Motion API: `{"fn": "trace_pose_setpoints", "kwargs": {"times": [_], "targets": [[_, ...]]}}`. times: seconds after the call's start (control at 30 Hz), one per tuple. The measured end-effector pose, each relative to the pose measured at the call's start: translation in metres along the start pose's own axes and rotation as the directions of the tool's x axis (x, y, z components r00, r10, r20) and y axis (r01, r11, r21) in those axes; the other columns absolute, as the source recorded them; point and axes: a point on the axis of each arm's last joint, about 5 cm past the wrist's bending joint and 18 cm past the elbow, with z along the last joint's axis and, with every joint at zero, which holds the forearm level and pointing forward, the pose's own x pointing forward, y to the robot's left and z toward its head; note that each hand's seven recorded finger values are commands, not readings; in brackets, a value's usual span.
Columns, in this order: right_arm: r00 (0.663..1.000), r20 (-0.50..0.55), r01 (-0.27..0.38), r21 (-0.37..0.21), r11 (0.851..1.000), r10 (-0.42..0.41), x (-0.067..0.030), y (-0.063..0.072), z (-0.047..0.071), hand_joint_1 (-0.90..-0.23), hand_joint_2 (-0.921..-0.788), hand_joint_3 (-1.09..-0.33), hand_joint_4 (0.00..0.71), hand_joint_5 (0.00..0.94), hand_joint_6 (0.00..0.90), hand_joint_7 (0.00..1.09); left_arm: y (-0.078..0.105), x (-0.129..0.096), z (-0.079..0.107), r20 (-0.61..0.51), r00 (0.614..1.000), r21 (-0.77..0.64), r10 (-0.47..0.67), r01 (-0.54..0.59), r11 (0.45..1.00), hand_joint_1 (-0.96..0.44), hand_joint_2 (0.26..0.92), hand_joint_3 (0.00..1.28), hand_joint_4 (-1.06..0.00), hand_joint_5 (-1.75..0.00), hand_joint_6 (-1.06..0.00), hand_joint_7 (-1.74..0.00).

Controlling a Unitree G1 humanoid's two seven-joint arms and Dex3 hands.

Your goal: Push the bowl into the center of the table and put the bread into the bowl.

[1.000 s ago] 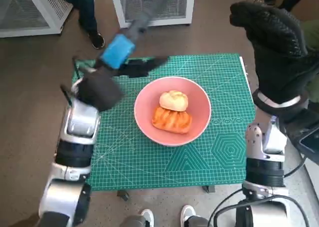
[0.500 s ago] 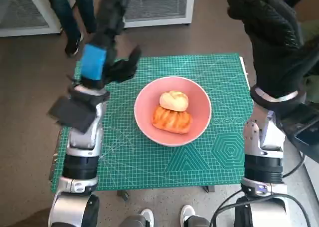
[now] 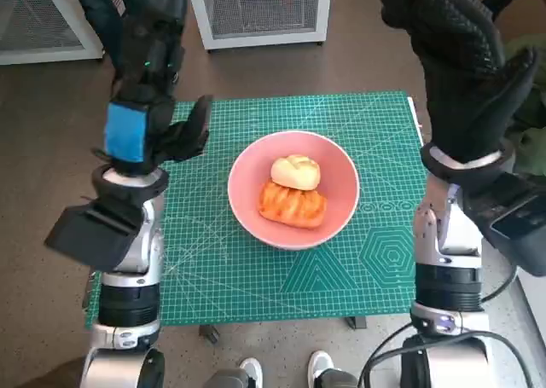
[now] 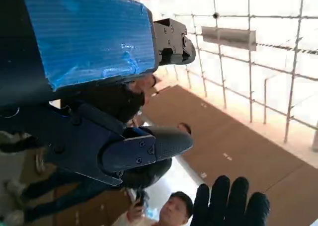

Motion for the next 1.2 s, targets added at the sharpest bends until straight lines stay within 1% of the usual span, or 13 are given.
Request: {"fn": "trace_pose_setpoints", "kwargs": {"times": [0.17, 0.23, 0.37, 0.43, 0.57, 0.77, 0.9, 1.2], "targets": [[1.0, -0.006, -0.001, 0.004, 1.0, 0.001, 0.0007, 0.0008, -0.0012, -0.635, -0.921, -0.765, 0.311, 0.003, 0.32, 0.23, 0.0035, -0.0037, 0.0016, 0.01, 1.0, 0.01, -0.008, 0.007, 1.0, -0.78, 0.921, 0.62, -0.15, -0.02, -0.05, -0.37], [1.0, -0.009, -0.001, 0.005, 1.0, 0.001, 0.0005, 0.0011, -0.0016, -0.633, -0.921, -0.765, 0.311, 0.002, 0.319, 0.24, 0.0041, -0.0049, 0.0019, 0.011, 1.0, 0.004, -0.005, 0.005, 1.0, -0.78, 0.921, 0.61, -0.18, -0.02, -0.09, -0.34], [1.0, -0.016, -0.003, 0.008, 1.0, 0.003, 0.0005, 0.0018, -0.0025, -0.627, -0.921, -0.759, 0.309, 0.002, 0.324, 0.24, 0.0057, -0.0065, 0.0025, 0.013, 1.0, -0.029, 0.01, -0.01, 1.0, -0.81, 0.921, 0.55, -0.22, -0.02, -0.14, -0.28], [1.0, -0.022, -0.002, 0.01, 1.0, 0.002, 0.0004, 0.0019, -0.003, -0.628, -0.921, -0.752, 0.311, 0.003, 0.328, 0.25, 0.0058, -0.0067, 0.0036, 0.018, 1.0, -0.04, 0.017, -0.016, 0.999, -0.81, 0.921, 0.53, -0.23, -0.02, -0.16, -0.27], [1.0, -0.027, 0.0, 0.013, 1.0, 0.001, 0.0007, 0.0023, -0.0034, -0.639, -0.921, -0.731, 0.314, 0.003, 0.332, 0.25, 0.0055, -0.0066, 0.0053, 0.027, 0.999, -0.057, 0.023, -0.021, 0.998, -0.8, 0.921, 0.51, -0.24, -0.01, -0.15, -0.23], [1.0, -0.03, -0.003, 0.017, 1.0, 0.004, 0.0018, 0.0033, -0.0032, -0.653, -0.921, -0.698, 0.309, 0.001, 0.325, 0.26, 0.005, -0.0065, 0.0056, 0.028, 1.0, -0.057, 0.006, -0.004, 0.998, -0.77, 0.921, 0.51, -0.21, 0.0, -0.11, -0.19], [1.0, -0.028, -0.008, 0.019, 1.0, 0.008, 0.0028, 0.004, -0.0024, -0.664, -0.921, -0.676, 0.31, 0.001, 0.324, 0.26, 0.0059, -0.0064, 0.0058, 0.029, 1.0, -0.054, -0.013, 0.014, 0.998, -0.76, 0.921, 0.53, -0.19, 0.0, -0.12, -0.19], [1.0, -0.025, -0.013, 0.017, 1.0, 0.014, 0.0032, 0.0049, -0.0022, -0.659, -0.921, -0.667, 0.31, 0.001, 0.322, 0.26, 0.0101, -0.0065, 0.0062, 0.035, 0.999, -0.064, -0.026, 0.028, 0.998, -0.76, 0.921, 0.54, -0.18, 0.0, -0.13, -0.18]]}}
